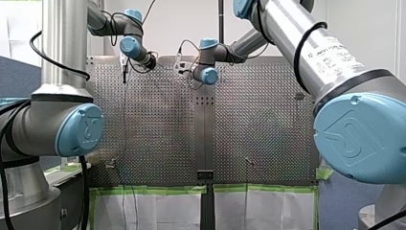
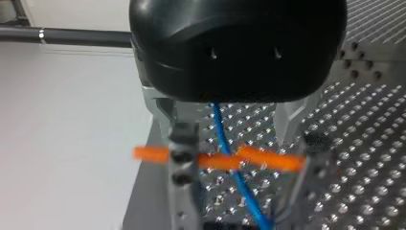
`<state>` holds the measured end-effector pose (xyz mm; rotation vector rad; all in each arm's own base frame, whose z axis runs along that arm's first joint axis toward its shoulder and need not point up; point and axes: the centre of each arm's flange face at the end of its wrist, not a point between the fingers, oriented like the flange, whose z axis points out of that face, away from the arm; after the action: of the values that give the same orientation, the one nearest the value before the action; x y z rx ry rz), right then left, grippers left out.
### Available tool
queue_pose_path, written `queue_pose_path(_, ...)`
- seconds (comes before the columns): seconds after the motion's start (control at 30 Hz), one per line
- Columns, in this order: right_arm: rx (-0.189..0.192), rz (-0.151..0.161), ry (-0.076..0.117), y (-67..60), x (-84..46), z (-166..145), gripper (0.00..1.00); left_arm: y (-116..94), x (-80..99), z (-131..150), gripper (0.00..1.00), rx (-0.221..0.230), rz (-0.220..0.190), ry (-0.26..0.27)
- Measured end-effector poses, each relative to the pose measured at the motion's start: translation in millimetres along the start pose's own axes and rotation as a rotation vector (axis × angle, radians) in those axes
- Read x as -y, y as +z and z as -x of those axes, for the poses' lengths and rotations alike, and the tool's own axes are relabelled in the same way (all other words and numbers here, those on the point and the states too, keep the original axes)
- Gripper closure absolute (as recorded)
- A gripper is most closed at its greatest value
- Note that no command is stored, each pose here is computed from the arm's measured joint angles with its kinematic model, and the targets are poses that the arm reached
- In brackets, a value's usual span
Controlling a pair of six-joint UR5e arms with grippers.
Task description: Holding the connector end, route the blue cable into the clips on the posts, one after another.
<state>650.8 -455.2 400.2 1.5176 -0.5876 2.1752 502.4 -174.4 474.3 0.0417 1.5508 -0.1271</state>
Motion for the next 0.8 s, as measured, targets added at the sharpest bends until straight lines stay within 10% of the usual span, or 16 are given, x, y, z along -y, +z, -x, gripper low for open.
queue_pose_path(0.8, 0.005, 0.008, 0.003, -0.5, -6.8, -0.1, 1.00, 18.7, -5.3, -16.3, 0.00, -0.003, 0.024, 0.012)
